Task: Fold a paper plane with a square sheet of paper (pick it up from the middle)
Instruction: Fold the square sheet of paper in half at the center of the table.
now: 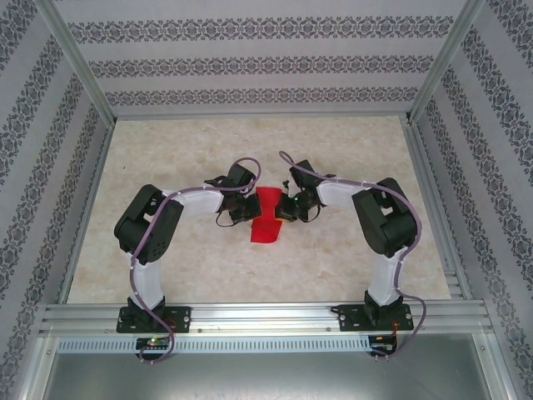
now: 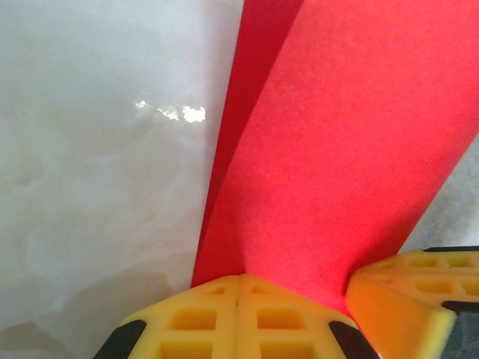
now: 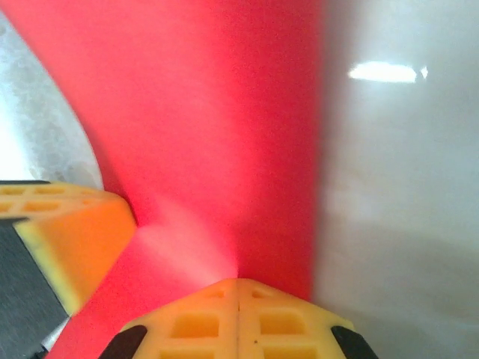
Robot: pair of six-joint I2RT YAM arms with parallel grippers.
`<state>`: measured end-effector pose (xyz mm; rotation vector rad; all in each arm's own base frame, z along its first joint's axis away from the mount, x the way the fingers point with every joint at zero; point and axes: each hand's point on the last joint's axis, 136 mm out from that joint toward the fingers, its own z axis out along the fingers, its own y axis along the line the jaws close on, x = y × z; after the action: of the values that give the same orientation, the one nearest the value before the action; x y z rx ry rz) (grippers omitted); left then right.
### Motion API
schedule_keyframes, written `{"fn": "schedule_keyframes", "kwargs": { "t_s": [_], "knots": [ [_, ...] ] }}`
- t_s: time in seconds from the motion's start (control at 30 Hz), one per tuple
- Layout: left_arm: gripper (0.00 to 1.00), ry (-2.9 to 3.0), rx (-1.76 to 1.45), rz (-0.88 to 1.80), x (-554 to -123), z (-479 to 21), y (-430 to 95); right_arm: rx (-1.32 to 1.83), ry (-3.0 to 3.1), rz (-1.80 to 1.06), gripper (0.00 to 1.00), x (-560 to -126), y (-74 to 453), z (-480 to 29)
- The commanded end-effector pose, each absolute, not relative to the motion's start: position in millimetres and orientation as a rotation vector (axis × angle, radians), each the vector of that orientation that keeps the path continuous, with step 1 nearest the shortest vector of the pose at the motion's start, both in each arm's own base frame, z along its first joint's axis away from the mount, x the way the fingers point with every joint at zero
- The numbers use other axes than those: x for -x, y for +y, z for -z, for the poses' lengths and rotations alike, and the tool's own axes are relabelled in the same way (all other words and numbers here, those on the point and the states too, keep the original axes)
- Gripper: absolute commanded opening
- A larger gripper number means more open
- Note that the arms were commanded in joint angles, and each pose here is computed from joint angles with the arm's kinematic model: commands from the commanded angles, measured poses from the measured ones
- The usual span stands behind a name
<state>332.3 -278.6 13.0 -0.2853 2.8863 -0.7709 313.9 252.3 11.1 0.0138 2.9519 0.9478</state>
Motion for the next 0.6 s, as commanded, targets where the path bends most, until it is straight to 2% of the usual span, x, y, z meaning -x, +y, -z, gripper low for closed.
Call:
{"fn": "schedule_keyframes", "kwargs": {
  "t_s": [0.0, 0.27, 0.57],
  "knots": [
    [0.00, 3.157, 0.409, 0.299, -270, 62, -216, -0.133, 3.087, -0.710, 0.00, -289, 200, 18],
    [0.00, 3.156, 0.388, 0.305, -271, 60, -220, -0.004, 2.833, -0.878, 0.00, -333, 239, -64],
    [0.00, 3.165, 0.378, 0.298, -270, 61, -221, 0.077, 2.865, -0.961, 0.00, -344, 284, -38]
  ]
}}
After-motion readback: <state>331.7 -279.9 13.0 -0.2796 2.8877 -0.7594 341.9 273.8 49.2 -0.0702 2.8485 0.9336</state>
